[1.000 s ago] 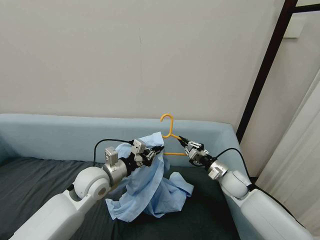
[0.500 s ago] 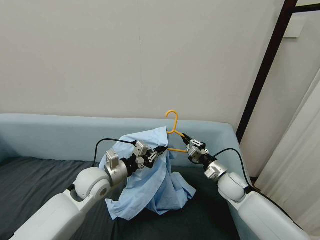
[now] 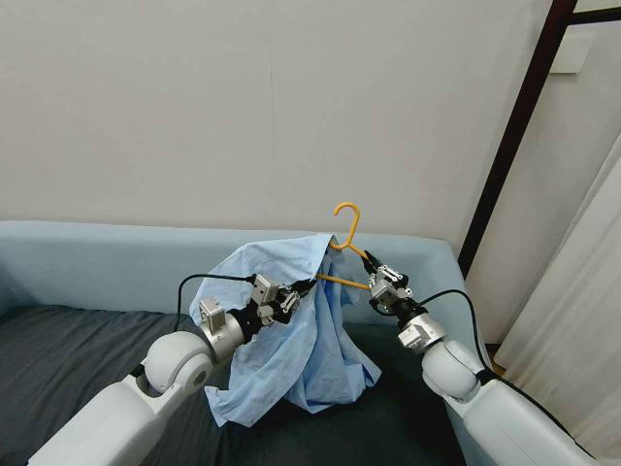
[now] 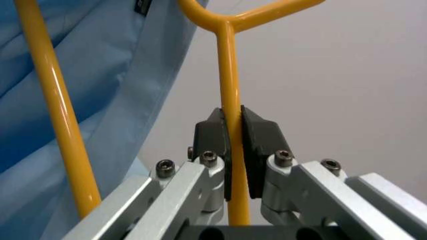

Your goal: Pick up the clothes from the sofa and hang them on the clothes hanger.

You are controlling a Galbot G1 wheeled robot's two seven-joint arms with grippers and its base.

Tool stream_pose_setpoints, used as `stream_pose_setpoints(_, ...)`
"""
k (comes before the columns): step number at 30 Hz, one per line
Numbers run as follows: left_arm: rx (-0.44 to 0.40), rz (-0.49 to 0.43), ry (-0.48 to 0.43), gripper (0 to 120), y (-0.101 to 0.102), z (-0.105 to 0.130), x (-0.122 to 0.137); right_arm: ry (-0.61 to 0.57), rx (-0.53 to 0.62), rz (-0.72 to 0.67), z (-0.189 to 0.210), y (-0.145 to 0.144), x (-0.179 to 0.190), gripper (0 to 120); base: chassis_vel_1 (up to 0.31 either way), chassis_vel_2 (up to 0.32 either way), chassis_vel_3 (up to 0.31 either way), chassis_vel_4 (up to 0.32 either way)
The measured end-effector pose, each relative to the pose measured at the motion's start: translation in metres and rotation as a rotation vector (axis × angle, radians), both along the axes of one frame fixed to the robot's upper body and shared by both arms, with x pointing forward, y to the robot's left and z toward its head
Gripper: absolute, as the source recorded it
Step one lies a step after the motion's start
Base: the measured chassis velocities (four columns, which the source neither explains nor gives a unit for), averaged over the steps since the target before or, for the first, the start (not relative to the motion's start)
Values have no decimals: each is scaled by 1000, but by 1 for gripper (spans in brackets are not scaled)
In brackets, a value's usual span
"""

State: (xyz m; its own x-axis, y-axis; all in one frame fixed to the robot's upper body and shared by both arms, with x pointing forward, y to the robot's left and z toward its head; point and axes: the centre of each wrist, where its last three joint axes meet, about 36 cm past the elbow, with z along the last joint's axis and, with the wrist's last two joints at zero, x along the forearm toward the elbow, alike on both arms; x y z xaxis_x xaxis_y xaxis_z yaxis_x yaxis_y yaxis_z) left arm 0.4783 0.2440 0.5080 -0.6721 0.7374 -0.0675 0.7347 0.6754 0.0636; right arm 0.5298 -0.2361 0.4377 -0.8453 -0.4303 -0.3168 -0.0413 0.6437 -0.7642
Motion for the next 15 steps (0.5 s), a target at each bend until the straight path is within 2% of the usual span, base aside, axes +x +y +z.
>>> stream_pose_setpoints(1,0,0,0,20,0,0,0,0,0,0,0,0,0,5,0,0,0,0)
stream_pose_setpoints(3,0,1,-30,28,11,-3,-5,-40,-6,-27,6,-5,2,5,0,0,0,0)
stream_pose_setpoints(5,41,-49,-97,39,37,-3,-6,-89,-29,-63,10,-18,-1,5,0,0,0,0)
stream_pose_setpoints(7,54,-62,-112,42,44,-1,-5,-96,-34,-68,11,-20,-1,5,0,0,0,0)
stream_pose_setpoints(9,117,-118,-174,53,75,12,0,-133,-65,-84,12,-26,-1,5,0,0,0,0)
stream_pose_setpoints(10,117,-118,-174,53,75,12,0,-133,-65,-84,12,-26,-1,5,0,0,0,0)
stream_pose_setpoints(12,158,-135,-208,62,98,30,6,-152,-83,-89,11,-26,0,5,0,0,0,0)
stream_pose_setpoints(15,169,-138,-238,76,128,63,20,-172,-103,-79,10,-19,3,5,0,0,0,0)
